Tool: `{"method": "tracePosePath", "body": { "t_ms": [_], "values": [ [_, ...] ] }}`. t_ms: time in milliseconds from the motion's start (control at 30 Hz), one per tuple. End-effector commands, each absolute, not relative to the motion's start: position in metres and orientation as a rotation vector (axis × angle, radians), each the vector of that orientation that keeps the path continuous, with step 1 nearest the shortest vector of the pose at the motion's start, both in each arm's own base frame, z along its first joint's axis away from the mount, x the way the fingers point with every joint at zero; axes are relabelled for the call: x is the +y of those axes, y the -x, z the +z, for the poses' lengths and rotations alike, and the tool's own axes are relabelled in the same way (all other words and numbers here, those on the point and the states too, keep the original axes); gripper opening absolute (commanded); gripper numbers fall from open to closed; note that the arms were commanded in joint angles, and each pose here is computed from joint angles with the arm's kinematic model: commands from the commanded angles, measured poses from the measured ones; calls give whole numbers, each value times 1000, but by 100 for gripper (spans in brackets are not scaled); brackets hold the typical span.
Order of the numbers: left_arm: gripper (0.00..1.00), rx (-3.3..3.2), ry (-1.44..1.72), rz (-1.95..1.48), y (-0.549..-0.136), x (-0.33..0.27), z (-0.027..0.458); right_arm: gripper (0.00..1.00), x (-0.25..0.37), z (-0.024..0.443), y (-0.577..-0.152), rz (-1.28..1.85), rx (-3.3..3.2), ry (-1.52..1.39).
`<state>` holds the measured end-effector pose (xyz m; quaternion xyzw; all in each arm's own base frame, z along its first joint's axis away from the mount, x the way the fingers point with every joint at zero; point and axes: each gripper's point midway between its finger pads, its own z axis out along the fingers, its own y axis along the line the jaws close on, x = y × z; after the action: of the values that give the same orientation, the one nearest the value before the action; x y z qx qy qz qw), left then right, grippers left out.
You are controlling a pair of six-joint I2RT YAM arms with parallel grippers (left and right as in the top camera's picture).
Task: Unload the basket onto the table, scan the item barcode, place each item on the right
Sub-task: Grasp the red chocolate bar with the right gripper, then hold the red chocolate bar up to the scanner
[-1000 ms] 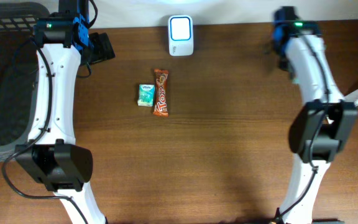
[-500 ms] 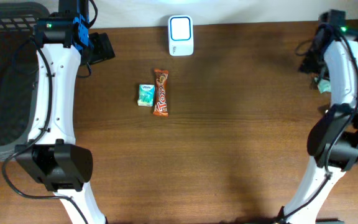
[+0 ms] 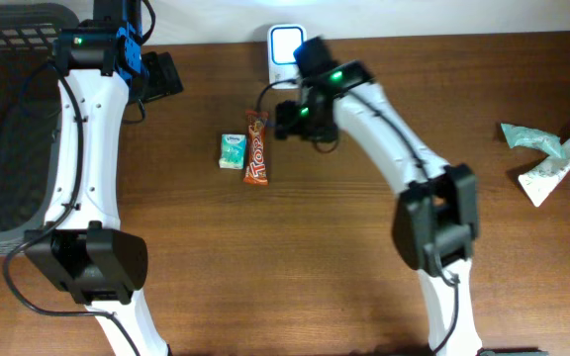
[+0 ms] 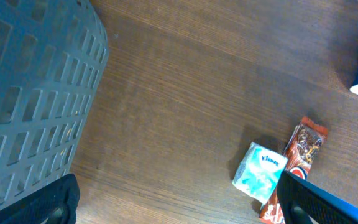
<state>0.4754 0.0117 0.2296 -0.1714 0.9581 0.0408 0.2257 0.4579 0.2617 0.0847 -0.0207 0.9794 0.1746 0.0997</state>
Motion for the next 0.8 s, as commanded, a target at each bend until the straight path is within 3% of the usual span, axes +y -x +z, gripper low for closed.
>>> {"method": "tracePosePath", "body": {
  "t_ms": [0, 267, 400, 433, 500, 533, 633, 767],
  "values": [
    [99, 2639, 486, 110, -476, 12, 230, 67, 297, 60, -449, 499, 2909, 48],
    [99, 2639, 486, 110, -476, 12, 230, 52, 320, 17, -446, 358, 2900, -1],
    [99, 2639, 486, 110, -476, 12, 230, 51, 316, -6, -444, 314, 2932, -7],
    [99, 2639, 486, 110, -476, 12, 230, 43, 316, -9, -445, 313, 2934, -7],
    [99, 2639, 486, 110, -476, 12, 230, 8, 314, -12, -445, 290, 2932, -6],
    [99, 2639, 486, 110, -476, 12, 230, 4, 306, -12, -450, 227, 2912, -1],
    [99, 2639, 486, 110, -476, 12, 230, 4, 284, 35, -468, 89, 2812, 64],
    [99, 2638, 486, 110, -476, 12, 230, 4, 256, 166, -510, -25, 2511, 68]
  ]
}}
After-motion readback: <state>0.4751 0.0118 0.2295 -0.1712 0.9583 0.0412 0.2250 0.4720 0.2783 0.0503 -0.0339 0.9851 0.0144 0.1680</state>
